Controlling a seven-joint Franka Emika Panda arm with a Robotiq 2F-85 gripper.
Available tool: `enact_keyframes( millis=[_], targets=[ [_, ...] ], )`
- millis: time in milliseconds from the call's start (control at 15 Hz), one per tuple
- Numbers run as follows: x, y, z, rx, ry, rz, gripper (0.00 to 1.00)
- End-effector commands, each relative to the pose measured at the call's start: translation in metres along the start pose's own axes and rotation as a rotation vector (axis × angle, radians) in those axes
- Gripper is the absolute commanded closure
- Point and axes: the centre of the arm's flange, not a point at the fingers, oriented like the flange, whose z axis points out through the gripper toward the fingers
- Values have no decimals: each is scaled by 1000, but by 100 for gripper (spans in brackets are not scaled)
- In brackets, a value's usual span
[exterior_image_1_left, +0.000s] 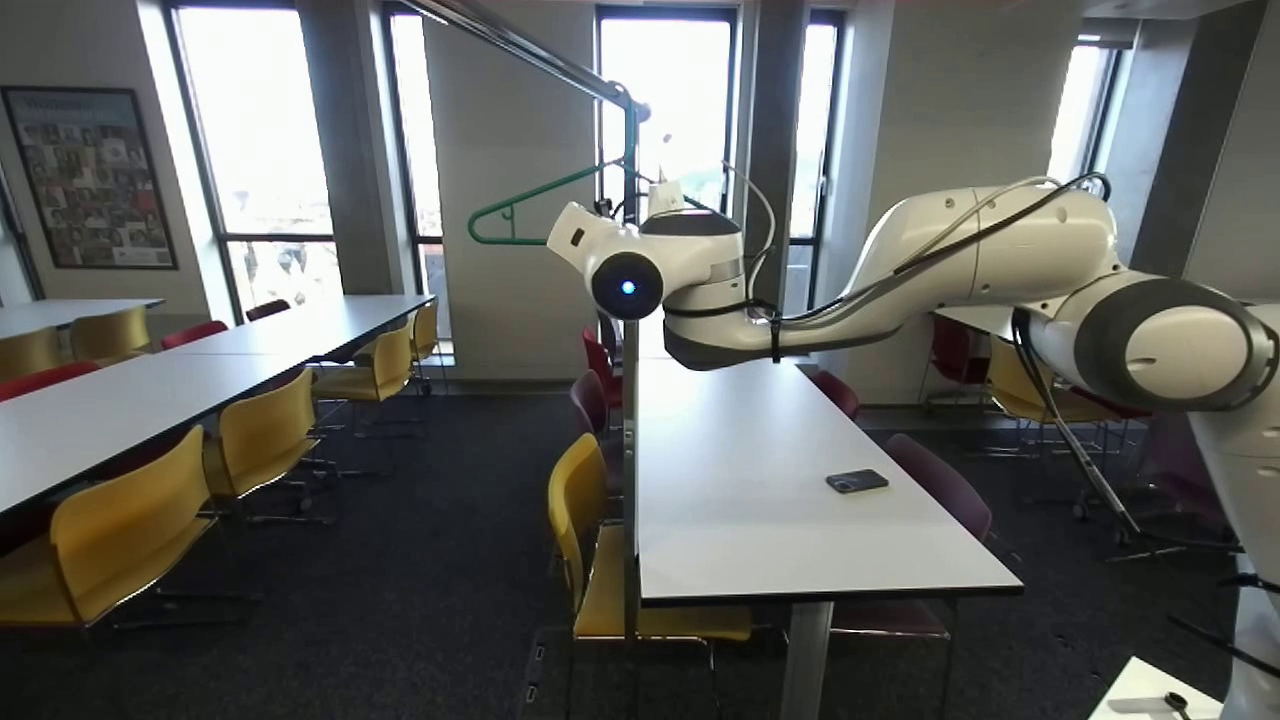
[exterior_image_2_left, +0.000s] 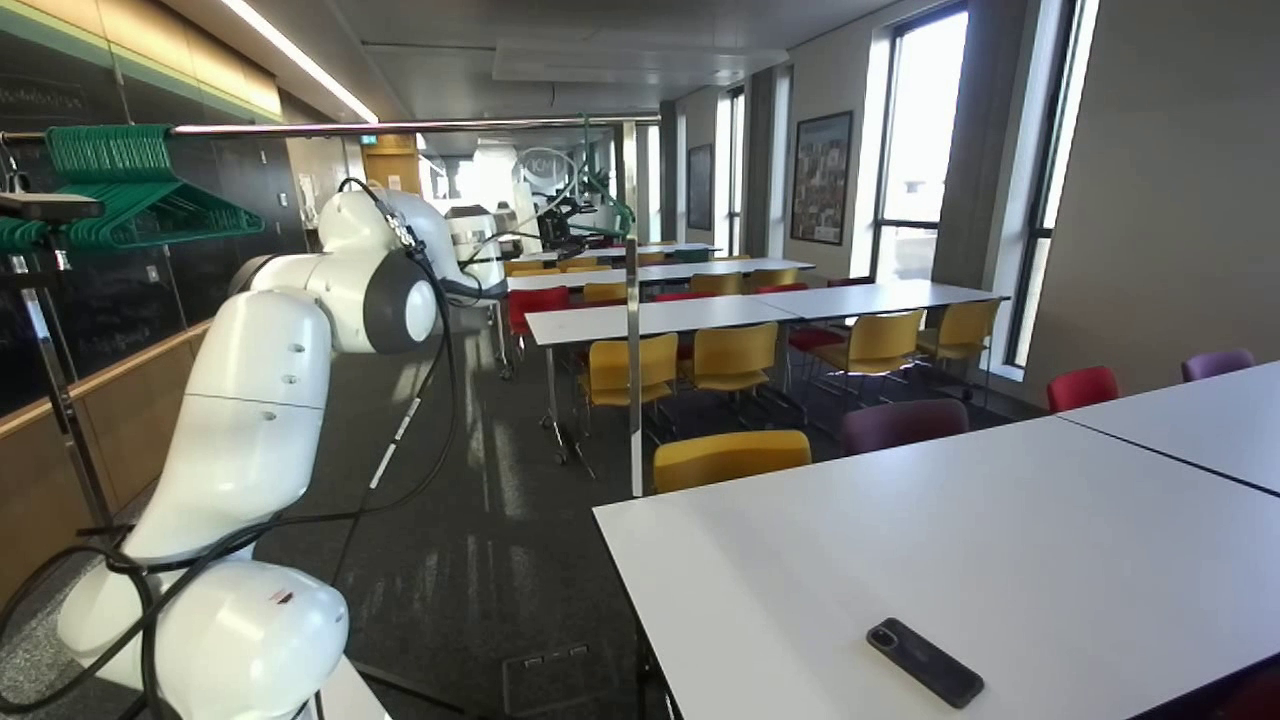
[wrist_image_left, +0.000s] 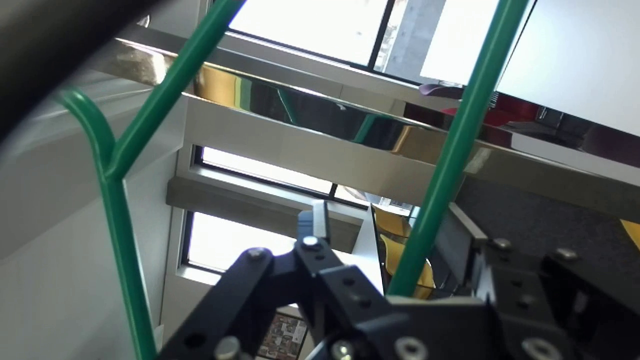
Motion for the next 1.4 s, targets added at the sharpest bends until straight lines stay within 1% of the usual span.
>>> enact_keyframes(
  millis=[0, 267, 467, 533, 733, 933, 1000, 1133, 1200, 1333],
  targets=[
    [-8, 11, -7, 29, -21, 8, 70],
    [-8, 11, -29, 65, 21, 24, 100],
    [-6, 13, -38, 77, 40, 30, 99],
    [-6, 14, -41, 86, 47, 36, 100],
    [-12, 22, -52, 101, 58, 51, 99],
    [-13, 22, -57, 118, 64, 47, 99],
    [-14, 20, -59, 124, 69, 43, 73],
    [-13, 19, -61, 135, 77, 36, 63],
    [-14, 19, -62, 134, 77, 35, 53],
    [-14, 18, -64, 148, 83, 30, 38]
  ],
)
